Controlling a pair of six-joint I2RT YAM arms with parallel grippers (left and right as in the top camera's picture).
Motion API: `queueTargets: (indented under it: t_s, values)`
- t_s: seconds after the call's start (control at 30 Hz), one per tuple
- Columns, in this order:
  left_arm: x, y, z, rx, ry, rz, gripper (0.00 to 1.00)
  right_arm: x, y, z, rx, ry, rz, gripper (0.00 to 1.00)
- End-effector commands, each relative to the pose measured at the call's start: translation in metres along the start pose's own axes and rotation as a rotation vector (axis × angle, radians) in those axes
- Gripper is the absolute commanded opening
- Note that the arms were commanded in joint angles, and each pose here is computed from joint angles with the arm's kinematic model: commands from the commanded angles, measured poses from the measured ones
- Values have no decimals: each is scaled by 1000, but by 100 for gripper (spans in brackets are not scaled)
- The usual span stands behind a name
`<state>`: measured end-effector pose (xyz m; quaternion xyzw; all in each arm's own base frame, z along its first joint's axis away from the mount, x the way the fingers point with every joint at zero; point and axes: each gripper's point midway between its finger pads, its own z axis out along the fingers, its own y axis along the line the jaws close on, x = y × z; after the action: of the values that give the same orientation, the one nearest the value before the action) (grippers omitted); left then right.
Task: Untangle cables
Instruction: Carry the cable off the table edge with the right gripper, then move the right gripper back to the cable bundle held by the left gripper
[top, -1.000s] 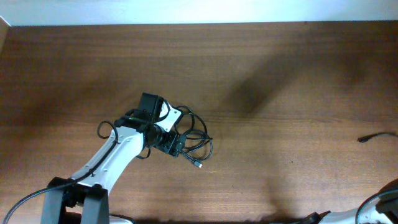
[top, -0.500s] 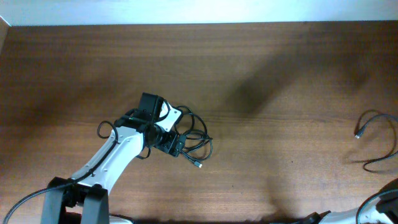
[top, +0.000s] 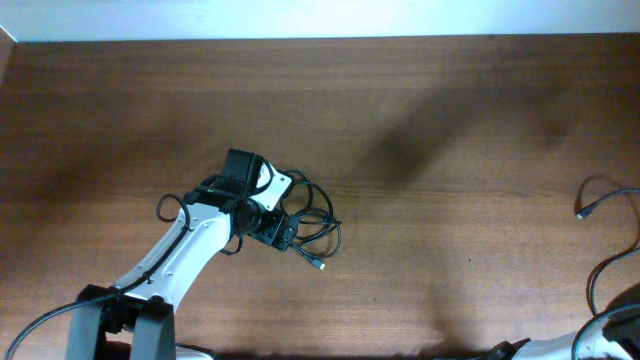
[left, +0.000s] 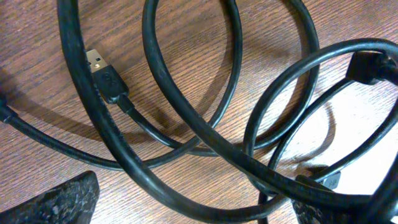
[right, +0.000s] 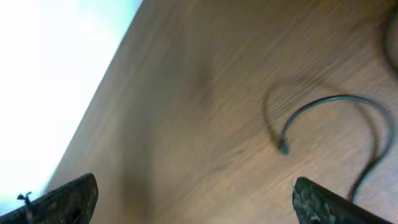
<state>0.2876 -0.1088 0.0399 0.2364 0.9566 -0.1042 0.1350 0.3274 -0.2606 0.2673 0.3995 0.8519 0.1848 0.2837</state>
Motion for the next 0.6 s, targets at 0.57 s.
queueTargets:
  t_s: [0.57]
  values:
    - [-44,-36,-54,161,-223,41,99,232,203,72,-180,576,-935,99]
